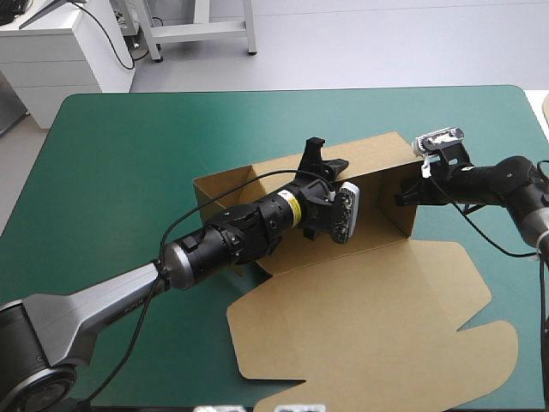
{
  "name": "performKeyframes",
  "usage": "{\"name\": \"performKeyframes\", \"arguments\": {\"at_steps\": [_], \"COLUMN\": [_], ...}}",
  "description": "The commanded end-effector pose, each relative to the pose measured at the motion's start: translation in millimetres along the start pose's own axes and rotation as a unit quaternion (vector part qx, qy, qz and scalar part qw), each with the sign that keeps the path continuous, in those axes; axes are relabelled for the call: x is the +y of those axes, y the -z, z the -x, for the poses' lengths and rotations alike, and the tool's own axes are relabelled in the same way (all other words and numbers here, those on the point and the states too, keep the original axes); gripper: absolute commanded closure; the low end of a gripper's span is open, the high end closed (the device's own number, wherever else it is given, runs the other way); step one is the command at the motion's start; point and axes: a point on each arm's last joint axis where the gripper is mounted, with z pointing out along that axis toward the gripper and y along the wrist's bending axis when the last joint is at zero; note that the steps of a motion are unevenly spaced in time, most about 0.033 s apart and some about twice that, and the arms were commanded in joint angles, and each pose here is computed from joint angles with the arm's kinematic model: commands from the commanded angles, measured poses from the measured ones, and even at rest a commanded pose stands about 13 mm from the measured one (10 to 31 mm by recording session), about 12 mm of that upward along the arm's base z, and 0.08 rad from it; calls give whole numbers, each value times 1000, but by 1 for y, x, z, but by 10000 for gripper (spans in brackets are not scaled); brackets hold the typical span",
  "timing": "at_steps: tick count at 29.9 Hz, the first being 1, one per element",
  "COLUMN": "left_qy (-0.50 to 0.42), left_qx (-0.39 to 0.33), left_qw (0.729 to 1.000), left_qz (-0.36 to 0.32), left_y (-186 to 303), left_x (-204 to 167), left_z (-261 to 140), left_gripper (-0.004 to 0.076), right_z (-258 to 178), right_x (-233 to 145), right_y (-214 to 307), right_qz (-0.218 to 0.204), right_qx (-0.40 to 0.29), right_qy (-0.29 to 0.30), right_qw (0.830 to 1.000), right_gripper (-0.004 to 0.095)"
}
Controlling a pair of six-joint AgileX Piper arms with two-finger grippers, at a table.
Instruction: Fold the box
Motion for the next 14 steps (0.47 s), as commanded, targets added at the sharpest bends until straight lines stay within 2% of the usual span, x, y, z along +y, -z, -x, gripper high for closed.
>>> {"name": "performKeyframes", "arguments": {"at_steps": [1,6,8,11,14], "left_qy": [42,69,92,142,162], "left_qx": [-92,-127,-138,-129,-85], "left_qw": [993,988,984,980,980], "left_qz": [54,57,58,61,75], "left_y": [24,42,53,71,84], "left_x": [27,30,34,42,52], "left_z": [28,52,61,65,53], "left_gripper": [405,456,522,703,723], "right_z": [11,12,12,12,12], "right_x": [6,3,2,2,2], "right_y": [14,14,14,14,16], "right_qz": [0,-21,-25,-27,-28], "right_qx": [-21,-25,-24,-24,-27], "right_qy": [-8,-21,-24,-30,-48], "right_qw": [1000,999,999,999,998], "right_gripper": [907,907,907,907,907]}}
